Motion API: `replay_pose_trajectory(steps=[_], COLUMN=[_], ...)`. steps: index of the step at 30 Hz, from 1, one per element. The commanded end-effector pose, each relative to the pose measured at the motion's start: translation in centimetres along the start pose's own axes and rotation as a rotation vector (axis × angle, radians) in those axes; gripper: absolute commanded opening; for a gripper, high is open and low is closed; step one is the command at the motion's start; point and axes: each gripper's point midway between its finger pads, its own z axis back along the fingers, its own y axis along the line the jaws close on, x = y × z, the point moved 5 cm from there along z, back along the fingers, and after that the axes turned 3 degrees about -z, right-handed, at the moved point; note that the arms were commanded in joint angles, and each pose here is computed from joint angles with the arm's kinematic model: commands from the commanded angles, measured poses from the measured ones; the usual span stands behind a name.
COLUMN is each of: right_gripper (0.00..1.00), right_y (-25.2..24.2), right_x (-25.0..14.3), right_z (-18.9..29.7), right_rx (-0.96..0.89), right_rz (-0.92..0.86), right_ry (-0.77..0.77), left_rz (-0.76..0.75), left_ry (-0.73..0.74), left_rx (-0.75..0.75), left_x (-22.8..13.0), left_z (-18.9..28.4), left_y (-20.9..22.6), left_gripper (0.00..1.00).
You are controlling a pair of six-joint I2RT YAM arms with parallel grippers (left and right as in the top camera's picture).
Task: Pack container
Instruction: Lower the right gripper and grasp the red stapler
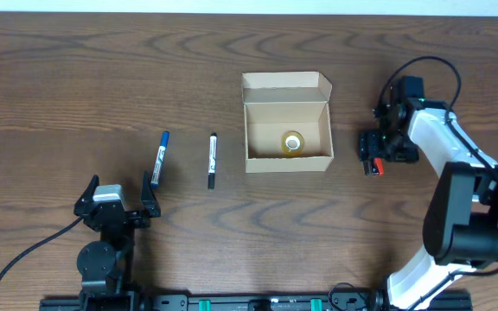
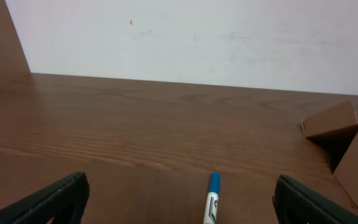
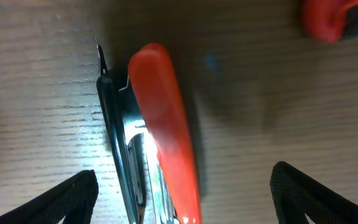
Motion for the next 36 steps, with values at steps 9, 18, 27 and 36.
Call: replay_pose_trajectory(steps=[9,18,27,36], right_gripper=[0.83,0.81,0.50,0.24], right_y=[1.59,1.79,1.79,1.79], right_x=[-0.12,-0.31,-0.31,-0.30], right_z=[-1.44,-1.68,-1.71,-1.71], right_rx=[0.011,0.010,0.010,0.010], right_rz=[0.044,0.051,0.050,0.050], right_ry=[0.024,0.035,0.034,0.033], left_rz=[0.002,0.002,0.002,0.002], left_ry=[0.059,0.059,0.060,0.059], left_rx=[0.002,0.002,0.002,0.002], left_x=[-1.46,-1.46,-1.48,-1.46], left_z=[-0.03,-0.03,-0.04,-0.03], left_y=[0.06,0.06,0.06,0.06], left_gripper=[0.95,0.95,0.95,0.95])
